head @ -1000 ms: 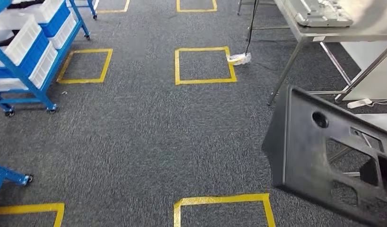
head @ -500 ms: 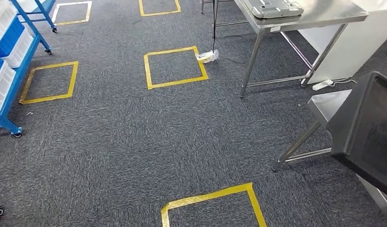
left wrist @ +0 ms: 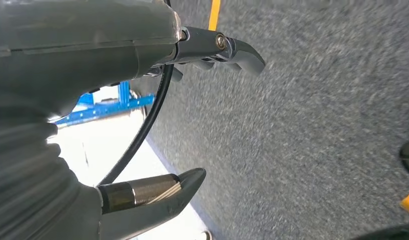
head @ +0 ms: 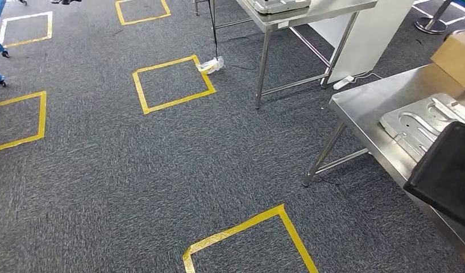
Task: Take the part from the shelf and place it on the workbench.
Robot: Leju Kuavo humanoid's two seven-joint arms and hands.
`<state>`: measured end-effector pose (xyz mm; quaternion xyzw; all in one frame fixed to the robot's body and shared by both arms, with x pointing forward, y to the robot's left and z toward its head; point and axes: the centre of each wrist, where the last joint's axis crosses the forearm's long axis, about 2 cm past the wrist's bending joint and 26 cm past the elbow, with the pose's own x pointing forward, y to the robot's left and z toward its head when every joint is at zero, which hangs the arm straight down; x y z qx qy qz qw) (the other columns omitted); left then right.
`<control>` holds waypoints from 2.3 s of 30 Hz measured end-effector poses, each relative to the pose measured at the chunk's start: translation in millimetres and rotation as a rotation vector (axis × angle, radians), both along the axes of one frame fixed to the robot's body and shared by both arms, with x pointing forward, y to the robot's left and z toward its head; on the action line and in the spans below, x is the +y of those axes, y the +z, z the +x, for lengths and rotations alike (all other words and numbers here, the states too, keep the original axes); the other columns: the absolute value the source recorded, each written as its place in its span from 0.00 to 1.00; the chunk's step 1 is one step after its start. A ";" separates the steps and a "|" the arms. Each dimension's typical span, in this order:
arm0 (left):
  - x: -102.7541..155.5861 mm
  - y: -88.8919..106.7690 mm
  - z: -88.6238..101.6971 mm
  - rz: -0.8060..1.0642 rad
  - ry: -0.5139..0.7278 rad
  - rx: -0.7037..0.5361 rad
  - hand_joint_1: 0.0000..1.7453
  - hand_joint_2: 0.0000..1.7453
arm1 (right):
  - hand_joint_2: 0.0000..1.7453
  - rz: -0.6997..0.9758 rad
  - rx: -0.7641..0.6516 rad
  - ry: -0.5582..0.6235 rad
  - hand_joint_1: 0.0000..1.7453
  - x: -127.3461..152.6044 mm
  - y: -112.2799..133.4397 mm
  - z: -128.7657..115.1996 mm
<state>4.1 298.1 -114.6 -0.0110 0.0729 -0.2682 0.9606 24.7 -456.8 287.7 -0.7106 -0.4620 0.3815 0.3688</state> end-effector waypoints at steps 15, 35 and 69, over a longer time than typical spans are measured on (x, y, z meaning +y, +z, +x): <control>1.1 0.1 0.1 -0.018 -0.016 -0.002 0.00 1.00 | 1.00 0.014 0.165 -0.174 1.00 -43.7 -10.0 12.2; 1.9 0.5 5.2 -0.093 -0.010 -0.016 0.00 1.00 | 1.00 0.033 0.136 -0.134 1.00 -43.8 -35.8 47.6; 1.1 0.4 4.3 -0.073 -0.016 0.019 0.00 1.00 | 1.00 0.153 0.116 0.079 1.00 10.0 -41.2 108.7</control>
